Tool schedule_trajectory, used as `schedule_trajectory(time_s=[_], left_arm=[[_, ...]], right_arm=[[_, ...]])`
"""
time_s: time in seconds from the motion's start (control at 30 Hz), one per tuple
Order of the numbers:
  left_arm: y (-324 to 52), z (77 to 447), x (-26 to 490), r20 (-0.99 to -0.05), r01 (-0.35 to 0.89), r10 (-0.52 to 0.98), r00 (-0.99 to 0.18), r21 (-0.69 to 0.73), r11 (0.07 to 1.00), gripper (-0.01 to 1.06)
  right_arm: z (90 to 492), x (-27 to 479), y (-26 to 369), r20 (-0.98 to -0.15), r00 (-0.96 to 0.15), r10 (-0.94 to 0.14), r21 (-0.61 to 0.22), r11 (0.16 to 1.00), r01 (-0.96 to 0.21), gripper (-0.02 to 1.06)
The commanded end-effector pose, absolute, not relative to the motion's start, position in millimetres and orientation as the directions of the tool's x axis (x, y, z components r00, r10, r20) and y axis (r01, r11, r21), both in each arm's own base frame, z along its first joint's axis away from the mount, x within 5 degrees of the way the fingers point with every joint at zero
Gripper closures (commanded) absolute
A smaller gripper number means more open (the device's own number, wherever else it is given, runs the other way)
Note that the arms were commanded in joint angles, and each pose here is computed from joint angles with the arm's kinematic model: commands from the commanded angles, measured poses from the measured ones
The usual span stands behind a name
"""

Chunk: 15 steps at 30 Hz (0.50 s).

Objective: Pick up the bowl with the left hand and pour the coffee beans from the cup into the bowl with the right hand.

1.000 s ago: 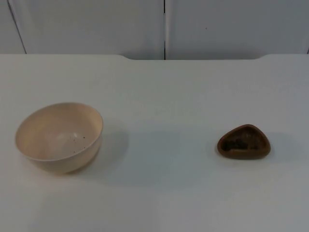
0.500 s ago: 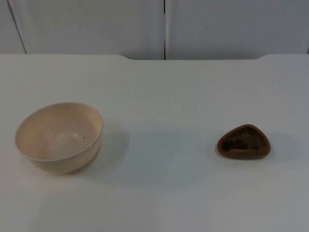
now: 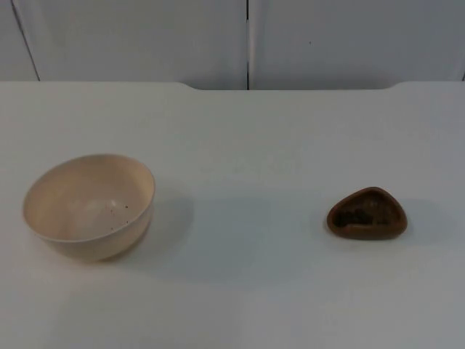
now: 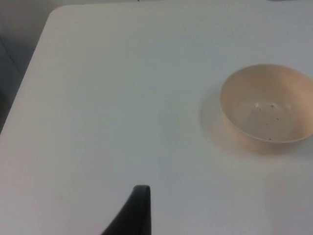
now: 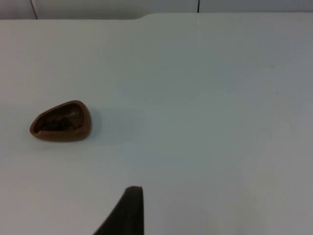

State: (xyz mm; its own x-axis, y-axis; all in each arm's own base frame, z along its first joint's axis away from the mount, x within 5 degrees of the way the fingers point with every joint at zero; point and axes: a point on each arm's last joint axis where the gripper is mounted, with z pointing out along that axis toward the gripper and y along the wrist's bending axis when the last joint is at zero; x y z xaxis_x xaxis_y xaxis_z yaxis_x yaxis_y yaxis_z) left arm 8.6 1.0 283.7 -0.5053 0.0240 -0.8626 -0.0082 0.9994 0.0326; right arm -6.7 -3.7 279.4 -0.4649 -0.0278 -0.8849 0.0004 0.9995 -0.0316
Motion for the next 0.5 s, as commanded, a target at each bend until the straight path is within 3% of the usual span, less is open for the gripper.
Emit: schedule_trajectory(time_s=[0.0, 0.47], left_arm=[[0, 292, 13, -0.882, -0.002, 0.015, -0.471, 0.018, 1.0, 0.0], [-3, 318, 27, -0.896, 0.02, -0.012, -0.443, -0.024, 1.0, 0.0]], right_arm=[[280, -7, -4, -0.888, -0.459, -0.026, -0.033, 0.999, 0.007, -0.01], [280, -7, -4, -0.888, -0.459, -0.026, -0.033, 0.999, 0.007, -0.01]])
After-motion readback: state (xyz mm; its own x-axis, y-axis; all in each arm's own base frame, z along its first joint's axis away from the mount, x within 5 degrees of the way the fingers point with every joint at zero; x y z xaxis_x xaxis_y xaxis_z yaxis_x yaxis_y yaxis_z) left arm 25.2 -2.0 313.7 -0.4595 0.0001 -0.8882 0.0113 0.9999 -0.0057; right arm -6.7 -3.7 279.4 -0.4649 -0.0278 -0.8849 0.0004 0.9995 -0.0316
